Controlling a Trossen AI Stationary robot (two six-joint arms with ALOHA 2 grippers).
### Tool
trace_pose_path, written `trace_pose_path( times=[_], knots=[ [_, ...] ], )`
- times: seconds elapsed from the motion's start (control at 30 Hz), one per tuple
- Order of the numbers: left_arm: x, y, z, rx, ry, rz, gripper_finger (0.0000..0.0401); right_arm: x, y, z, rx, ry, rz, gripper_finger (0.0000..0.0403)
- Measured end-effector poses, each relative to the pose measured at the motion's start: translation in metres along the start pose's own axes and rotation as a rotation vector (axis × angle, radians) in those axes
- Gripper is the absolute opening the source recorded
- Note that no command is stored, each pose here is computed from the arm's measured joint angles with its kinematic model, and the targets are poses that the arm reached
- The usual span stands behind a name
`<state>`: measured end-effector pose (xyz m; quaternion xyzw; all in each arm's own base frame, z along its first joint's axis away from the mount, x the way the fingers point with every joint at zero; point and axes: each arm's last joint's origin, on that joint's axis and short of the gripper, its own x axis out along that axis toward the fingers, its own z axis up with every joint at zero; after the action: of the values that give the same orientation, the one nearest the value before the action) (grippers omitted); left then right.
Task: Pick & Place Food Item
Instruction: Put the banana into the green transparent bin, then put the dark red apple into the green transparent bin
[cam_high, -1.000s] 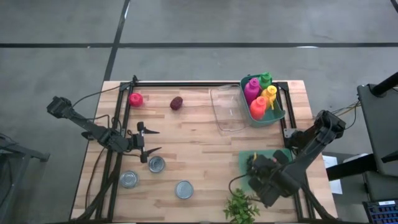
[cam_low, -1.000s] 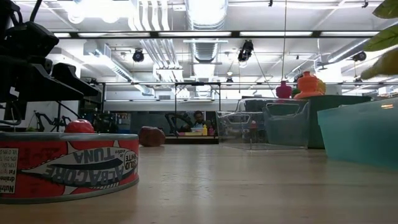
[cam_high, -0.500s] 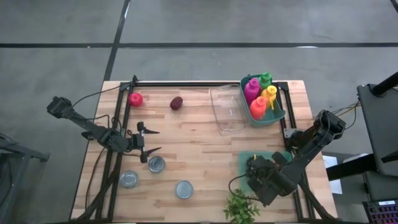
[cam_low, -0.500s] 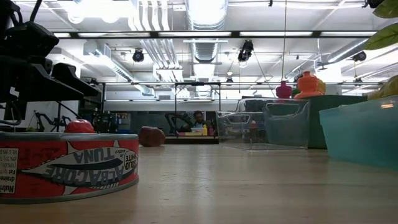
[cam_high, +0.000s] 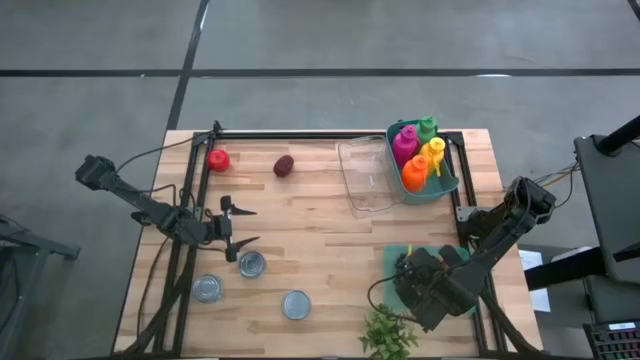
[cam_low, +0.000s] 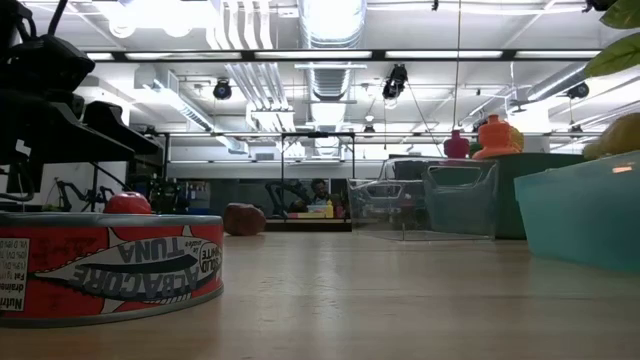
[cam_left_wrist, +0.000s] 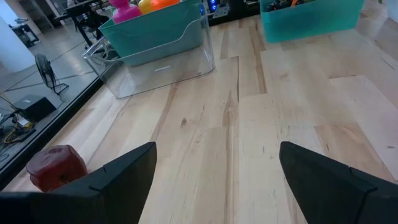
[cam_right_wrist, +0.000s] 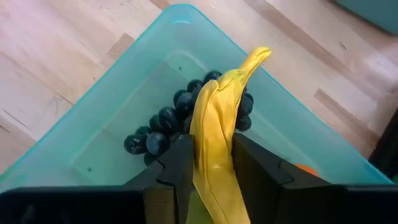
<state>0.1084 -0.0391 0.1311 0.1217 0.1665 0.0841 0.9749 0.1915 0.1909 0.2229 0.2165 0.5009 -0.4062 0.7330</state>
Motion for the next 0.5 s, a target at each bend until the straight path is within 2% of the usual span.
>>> trace_pose_path(
  times=[0.3,0.5],
  knots=[
    [0.0,0.0,0.0001,0.0,0.0,0.0,0.0343,-0.0005,-0.0002,-0.0009,-0.002,0.007,0.001,0.0192],
    [0.0,0.0,-0.0001,0.0,0.0,0.0,0.0343,-0.0026,0.0011,-0.0002,-0.016,0.005,0.012,0.0227]
  ],
)
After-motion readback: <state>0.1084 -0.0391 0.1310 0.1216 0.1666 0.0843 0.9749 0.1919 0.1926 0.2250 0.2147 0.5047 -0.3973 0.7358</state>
